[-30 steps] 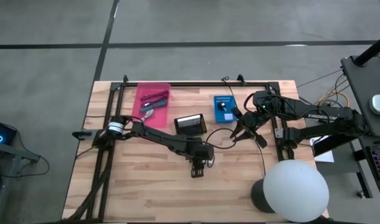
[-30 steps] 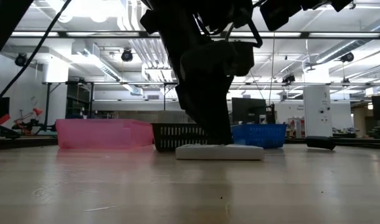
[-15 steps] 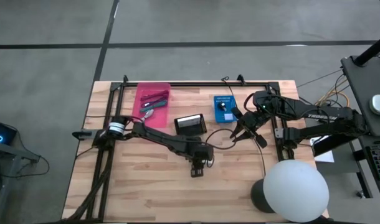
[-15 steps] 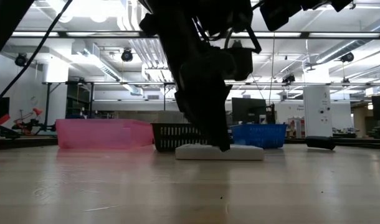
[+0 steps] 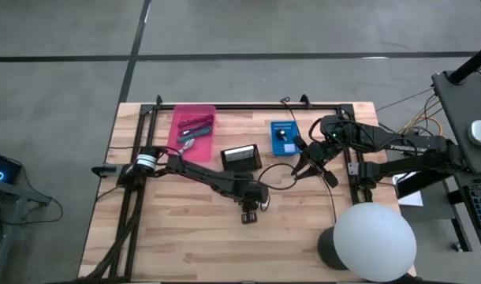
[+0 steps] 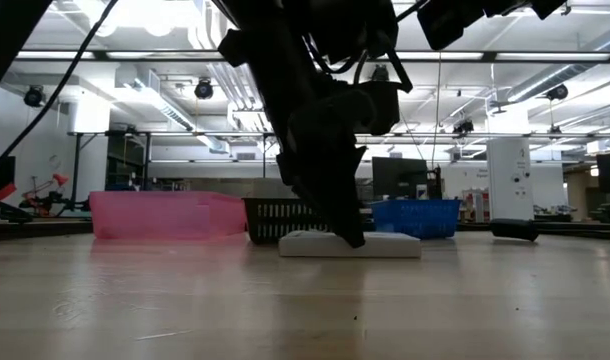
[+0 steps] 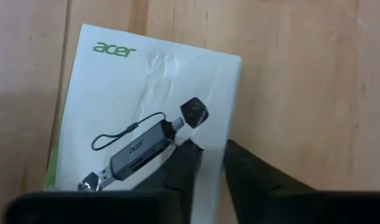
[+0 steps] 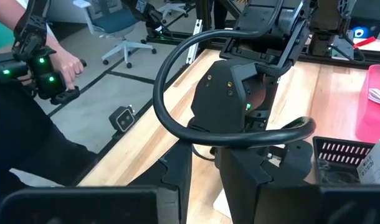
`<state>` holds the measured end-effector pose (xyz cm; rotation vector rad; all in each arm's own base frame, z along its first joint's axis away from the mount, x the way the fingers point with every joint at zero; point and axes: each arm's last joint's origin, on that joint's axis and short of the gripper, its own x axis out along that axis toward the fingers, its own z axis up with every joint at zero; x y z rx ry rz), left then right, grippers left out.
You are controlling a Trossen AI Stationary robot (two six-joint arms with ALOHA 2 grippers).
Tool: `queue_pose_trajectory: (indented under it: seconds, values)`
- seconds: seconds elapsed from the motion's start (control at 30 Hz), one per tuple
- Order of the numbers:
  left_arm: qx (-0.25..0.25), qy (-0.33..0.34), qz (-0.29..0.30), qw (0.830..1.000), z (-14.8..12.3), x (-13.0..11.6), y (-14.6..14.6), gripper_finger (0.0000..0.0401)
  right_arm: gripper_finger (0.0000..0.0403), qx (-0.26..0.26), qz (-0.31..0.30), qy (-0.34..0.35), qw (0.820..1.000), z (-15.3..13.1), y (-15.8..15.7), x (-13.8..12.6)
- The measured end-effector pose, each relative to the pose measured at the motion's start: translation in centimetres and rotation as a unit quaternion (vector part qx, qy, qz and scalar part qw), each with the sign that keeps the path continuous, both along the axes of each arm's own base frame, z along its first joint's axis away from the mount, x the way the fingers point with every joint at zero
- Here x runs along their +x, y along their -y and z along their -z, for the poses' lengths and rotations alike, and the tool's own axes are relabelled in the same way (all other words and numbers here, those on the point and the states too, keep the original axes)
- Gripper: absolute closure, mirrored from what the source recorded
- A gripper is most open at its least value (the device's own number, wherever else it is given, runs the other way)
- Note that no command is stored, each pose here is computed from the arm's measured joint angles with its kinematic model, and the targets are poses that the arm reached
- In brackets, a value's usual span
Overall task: Pick and place items into bin
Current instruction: Put the white card reader box into the black bin
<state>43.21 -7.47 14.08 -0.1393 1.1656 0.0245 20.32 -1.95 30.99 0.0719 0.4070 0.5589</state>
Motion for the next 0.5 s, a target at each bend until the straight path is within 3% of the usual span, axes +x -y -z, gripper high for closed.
queue_pose_trajectory:
  seconds: [0.17,0.5]
  values:
    - [-0.005,0.006,-0.002,1.000,0.6,0.3,0.1,0.0390,0.0335,0.000,0.000,0.000,1.000,0.0,0.0,0.0]
    - [-0.006,0.019,0.000,1.000,-0.7,0.4,0.1,0.0396,0.0335,0.000,0.000,0.000,1.000,0.0,0.0,0.0]
